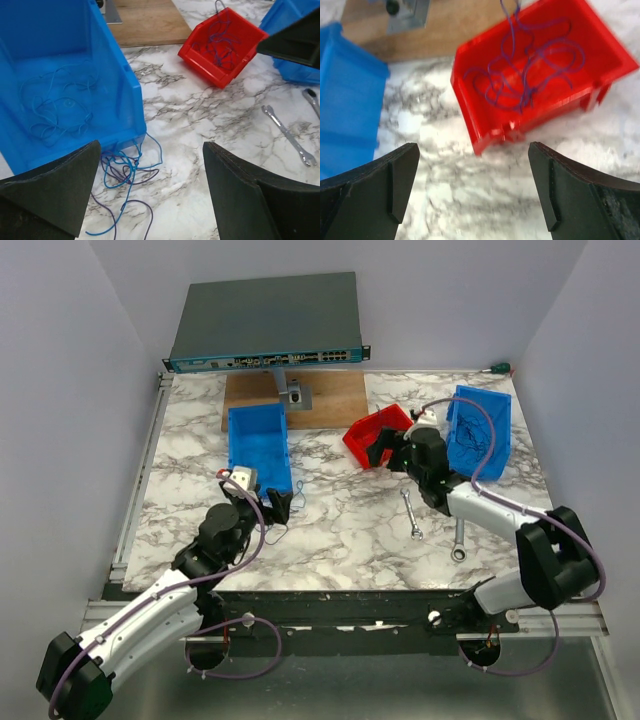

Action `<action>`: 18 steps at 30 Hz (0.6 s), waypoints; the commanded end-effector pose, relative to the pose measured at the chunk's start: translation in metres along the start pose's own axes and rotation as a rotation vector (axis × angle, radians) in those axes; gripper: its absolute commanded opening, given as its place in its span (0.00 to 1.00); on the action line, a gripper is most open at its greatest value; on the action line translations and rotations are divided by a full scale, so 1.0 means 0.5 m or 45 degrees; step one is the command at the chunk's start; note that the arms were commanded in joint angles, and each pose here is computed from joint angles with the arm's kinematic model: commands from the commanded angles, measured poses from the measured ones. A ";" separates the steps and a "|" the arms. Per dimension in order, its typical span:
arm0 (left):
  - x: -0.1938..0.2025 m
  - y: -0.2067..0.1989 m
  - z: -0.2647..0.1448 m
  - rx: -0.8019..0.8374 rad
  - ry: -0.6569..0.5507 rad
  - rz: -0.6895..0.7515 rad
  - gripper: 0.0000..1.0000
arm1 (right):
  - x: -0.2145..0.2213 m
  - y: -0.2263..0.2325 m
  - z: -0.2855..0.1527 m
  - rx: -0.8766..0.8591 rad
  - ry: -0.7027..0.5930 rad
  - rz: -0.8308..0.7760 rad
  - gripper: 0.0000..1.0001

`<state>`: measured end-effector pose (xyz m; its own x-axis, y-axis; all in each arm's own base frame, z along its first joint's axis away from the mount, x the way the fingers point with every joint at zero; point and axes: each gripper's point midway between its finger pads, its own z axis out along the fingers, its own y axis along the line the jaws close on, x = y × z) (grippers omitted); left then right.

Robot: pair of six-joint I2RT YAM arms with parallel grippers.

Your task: Untangle the cables

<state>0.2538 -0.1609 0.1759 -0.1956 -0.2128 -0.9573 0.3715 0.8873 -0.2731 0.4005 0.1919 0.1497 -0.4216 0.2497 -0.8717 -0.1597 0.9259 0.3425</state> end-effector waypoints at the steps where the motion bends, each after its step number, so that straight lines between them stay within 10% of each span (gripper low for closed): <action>1: 0.027 0.034 -0.006 -0.135 0.108 0.000 0.82 | 0.060 0.035 -0.058 -0.172 0.089 -0.016 1.00; 18: 0.170 0.098 0.062 -0.462 0.586 -0.002 0.48 | 0.138 0.077 -0.116 -0.399 -0.006 -0.014 0.98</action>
<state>0.2739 -0.1521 0.0929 -0.5451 -0.0920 -0.8333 0.1150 0.9764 -0.1830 0.3127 0.2169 0.1124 -0.4470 0.2139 -0.8686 -0.3848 0.8306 0.4026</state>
